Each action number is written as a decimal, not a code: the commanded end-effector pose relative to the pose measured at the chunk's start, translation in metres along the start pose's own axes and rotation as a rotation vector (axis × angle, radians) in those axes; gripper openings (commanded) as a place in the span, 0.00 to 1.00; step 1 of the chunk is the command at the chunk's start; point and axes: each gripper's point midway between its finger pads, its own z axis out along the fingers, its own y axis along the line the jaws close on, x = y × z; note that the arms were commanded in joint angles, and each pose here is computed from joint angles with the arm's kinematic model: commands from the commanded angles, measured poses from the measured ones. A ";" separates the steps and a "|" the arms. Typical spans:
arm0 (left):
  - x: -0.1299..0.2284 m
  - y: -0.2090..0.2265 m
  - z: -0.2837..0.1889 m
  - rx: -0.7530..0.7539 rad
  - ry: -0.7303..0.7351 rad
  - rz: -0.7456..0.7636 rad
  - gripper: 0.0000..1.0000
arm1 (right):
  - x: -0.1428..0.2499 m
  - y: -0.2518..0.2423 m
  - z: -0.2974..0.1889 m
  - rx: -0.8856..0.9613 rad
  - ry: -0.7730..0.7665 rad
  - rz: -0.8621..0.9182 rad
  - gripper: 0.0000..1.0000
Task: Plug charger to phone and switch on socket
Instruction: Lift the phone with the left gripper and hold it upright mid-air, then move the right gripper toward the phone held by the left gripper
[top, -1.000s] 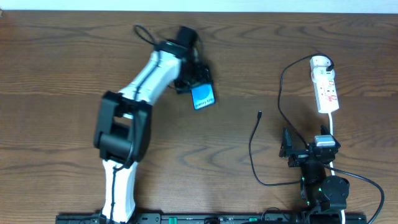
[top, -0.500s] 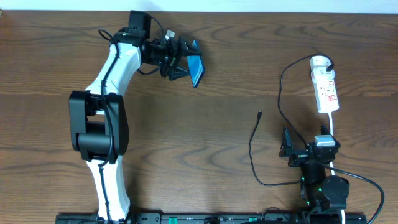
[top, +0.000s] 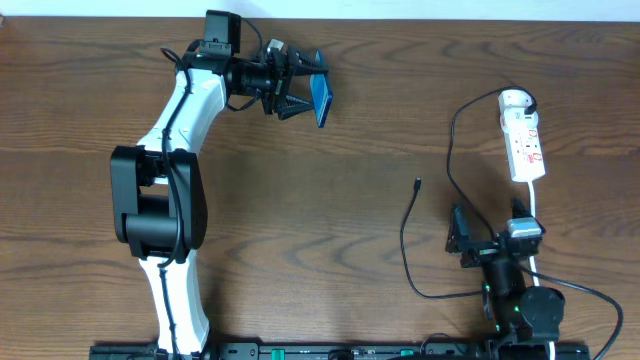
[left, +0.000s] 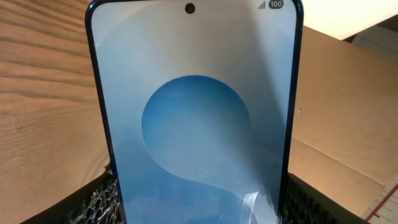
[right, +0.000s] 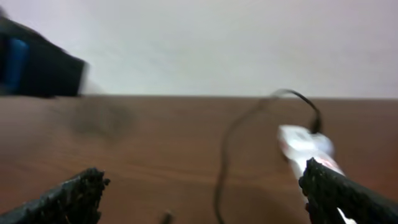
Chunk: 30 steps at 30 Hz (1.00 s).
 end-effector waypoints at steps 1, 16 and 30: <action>0.014 -0.023 -0.009 0.049 0.032 0.015 0.75 | -0.023 0.019 -0.002 -0.105 -0.090 0.053 0.99; 0.011 -0.029 -0.009 0.062 0.026 -0.050 0.75 | -0.168 0.043 -0.008 -0.144 -0.419 -0.377 0.99; 0.010 -0.029 -0.009 0.061 0.025 -0.065 0.75 | -0.165 0.130 0.097 -0.948 0.076 -0.041 0.99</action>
